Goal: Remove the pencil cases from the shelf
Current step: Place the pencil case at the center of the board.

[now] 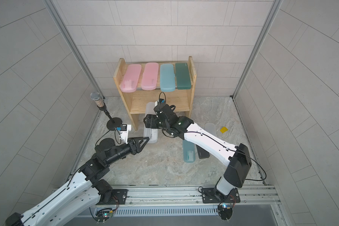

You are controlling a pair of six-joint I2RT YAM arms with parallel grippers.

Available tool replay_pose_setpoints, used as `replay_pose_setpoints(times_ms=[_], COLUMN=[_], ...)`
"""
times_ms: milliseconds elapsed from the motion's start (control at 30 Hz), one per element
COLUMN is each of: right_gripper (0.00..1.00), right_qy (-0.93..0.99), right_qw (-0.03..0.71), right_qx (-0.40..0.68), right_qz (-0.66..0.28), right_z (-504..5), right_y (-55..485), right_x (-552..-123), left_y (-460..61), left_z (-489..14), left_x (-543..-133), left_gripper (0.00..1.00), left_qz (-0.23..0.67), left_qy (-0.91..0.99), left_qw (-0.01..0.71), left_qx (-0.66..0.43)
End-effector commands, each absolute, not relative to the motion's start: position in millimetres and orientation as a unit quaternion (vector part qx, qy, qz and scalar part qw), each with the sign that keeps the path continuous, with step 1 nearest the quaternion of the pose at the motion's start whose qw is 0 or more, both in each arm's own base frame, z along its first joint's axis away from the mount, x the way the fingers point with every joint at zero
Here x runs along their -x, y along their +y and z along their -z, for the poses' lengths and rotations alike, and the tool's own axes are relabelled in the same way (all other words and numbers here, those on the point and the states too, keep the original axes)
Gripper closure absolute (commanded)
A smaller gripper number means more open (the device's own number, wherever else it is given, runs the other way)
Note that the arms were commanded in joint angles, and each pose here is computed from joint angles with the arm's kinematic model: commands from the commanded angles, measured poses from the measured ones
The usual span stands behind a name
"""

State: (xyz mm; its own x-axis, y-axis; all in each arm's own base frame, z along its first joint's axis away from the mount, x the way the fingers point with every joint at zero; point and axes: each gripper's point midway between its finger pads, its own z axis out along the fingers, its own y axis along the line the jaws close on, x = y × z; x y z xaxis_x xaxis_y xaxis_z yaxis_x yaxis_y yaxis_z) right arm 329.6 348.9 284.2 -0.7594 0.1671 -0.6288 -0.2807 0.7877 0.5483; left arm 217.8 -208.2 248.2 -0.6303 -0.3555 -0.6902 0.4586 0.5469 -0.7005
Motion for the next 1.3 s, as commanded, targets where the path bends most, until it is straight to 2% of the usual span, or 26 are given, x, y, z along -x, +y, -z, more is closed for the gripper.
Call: replay_pose_setpoints(times_ms=[0, 133, 500, 800, 933, 1267], right_gripper=[0.33, 0.32, 0.31, 0.3, 0.29, 0.29], right_qy=[0.888, 0.91, 0.954, 0.966, 0.969, 0.98], right_qw=[0.352, 0.326, 0.231, 0.187, 0.187, 0.136], right_qx=[0.042, 0.041, 0.032, 0.053, 0.051, 0.069], right_qz=[-0.292, -0.254, -0.19, -0.17, -0.151, -0.127], right_z=[-283.1, -251.1, -157.1, -132.6, -120.2, -68.9], right_y=[325.6, 293.1, 236.6, 247.6, 246.6, 240.1], right_x=[-319.1, -301.5, -256.5, -271.4, -283.4, -298.0], left_y=[-201.8, -193.5, -189.1, -195.3, -188.4, -178.3], left_z=[-259.2, -253.2, -242.2, -253.3, -235.1, -233.6], left_x=[-219.2, -221.4, -223.9, -226.6, -229.4, -233.5], left_gripper=[0.19, 0.12, 0.11, 0.11, 0.11, 0.1], left_qz=[0.465, 0.441, 0.43, 0.434, 0.413, 0.411], left_qy=[0.764, 0.773, 0.781, 0.784, 0.796, 0.788], left_qw=[0.447, 0.456, 0.452, 0.443, 0.442, 0.456], left_qx=[-0.028, -0.02, -0.006, -0.012, 0.003, 0.04])
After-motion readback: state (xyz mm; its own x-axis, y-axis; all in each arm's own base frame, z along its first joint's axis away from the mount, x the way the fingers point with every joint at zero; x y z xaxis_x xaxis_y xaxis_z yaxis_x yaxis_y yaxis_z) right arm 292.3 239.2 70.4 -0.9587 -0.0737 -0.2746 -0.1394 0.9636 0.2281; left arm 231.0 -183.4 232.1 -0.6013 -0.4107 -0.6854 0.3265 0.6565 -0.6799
